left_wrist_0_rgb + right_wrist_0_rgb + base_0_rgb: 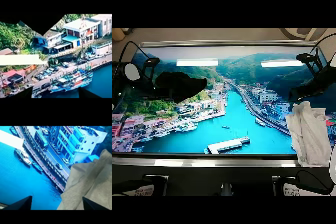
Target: Fold the shirts.
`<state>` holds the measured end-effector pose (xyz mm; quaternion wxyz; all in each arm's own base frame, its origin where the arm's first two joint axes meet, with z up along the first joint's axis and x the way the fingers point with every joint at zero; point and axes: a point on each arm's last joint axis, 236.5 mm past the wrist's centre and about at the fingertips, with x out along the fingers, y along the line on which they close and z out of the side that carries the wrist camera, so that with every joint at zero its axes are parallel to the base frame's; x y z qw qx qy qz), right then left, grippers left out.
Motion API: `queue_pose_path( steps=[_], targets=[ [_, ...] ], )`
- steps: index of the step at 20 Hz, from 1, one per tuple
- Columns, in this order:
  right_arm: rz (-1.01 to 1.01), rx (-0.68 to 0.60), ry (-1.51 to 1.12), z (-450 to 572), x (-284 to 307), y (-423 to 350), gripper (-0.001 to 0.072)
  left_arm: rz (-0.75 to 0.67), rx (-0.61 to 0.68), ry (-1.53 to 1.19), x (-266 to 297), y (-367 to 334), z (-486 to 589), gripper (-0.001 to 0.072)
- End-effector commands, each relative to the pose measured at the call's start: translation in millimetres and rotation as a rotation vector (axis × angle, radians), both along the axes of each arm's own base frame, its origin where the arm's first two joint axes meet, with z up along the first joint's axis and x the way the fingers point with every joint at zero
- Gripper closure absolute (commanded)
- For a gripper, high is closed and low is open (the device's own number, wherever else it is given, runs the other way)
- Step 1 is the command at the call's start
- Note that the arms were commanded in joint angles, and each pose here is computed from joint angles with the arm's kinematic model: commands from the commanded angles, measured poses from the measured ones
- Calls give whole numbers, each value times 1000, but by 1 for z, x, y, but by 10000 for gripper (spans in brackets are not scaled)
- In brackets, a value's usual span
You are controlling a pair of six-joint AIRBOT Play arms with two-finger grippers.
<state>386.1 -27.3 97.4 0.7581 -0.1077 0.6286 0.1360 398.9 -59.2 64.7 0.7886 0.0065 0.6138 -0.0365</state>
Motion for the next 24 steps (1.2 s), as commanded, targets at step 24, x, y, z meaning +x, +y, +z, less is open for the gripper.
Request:
queue_pose_path(
  steps=[24],
  targets=[
    [-19, -28, -196, 12, 45, -8, 22, 13, -50, -454, 103, -10, 40, 42]
  ],
)
